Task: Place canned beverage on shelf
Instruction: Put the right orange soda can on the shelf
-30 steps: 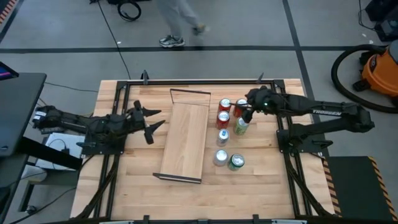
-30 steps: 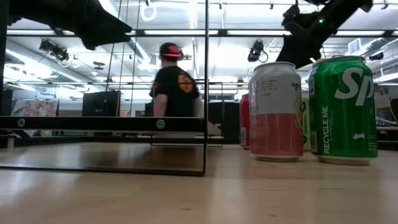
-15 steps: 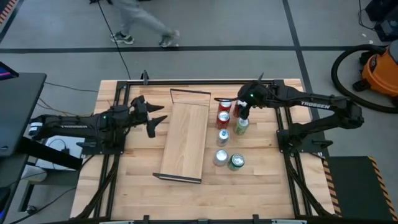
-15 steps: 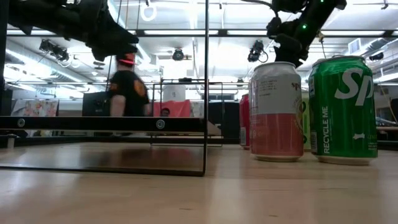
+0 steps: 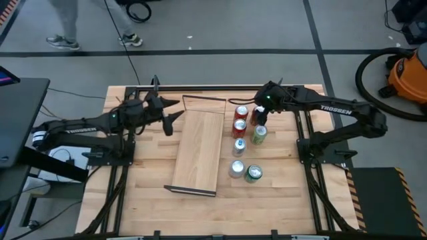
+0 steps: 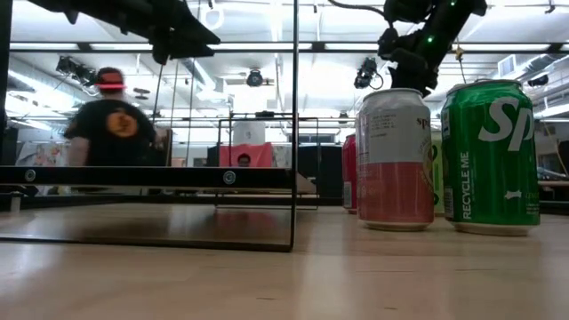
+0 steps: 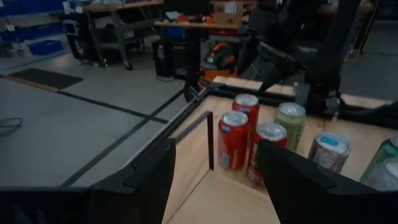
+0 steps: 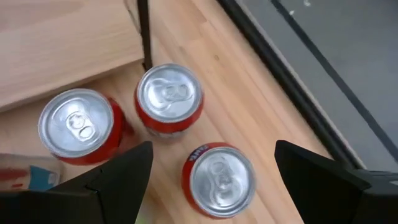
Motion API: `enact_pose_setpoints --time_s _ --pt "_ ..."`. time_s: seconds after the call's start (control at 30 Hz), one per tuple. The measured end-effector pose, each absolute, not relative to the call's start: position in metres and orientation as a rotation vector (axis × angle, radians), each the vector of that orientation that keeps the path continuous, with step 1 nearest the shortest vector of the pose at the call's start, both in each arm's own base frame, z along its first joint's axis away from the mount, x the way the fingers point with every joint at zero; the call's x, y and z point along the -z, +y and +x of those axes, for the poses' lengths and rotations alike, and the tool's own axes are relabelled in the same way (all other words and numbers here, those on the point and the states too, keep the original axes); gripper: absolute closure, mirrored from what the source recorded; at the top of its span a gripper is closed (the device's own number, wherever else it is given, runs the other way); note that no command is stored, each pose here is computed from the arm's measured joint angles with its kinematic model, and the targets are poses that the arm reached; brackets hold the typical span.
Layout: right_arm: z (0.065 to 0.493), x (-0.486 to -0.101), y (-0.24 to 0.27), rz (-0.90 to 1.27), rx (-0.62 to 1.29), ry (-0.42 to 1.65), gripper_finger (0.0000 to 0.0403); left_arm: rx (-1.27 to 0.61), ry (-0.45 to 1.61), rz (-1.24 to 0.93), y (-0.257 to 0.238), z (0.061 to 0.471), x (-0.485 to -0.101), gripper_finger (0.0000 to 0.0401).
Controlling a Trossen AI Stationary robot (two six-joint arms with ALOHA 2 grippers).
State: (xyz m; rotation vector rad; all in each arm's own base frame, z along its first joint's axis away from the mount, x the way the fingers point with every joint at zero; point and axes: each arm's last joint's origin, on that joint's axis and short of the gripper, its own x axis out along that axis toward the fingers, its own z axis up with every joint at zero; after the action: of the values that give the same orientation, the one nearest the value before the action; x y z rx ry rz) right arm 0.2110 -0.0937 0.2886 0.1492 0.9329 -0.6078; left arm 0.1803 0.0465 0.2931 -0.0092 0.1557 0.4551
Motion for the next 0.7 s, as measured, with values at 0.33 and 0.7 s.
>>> enact_pose_setpoints --time_s 0.33,0.7 --pt "0.228 -0.293 -0.102 0.142 0.613 0.998 0.0055 -0.457 0.213 0.014 0.05 0.194 -0.281 0.0163" --pt "0.227 -0.29 -0.106 0.143 0.613 1.091 0.0055 -0.456 0.22 0.017 0.051 0.195 -0.28 0.0163"
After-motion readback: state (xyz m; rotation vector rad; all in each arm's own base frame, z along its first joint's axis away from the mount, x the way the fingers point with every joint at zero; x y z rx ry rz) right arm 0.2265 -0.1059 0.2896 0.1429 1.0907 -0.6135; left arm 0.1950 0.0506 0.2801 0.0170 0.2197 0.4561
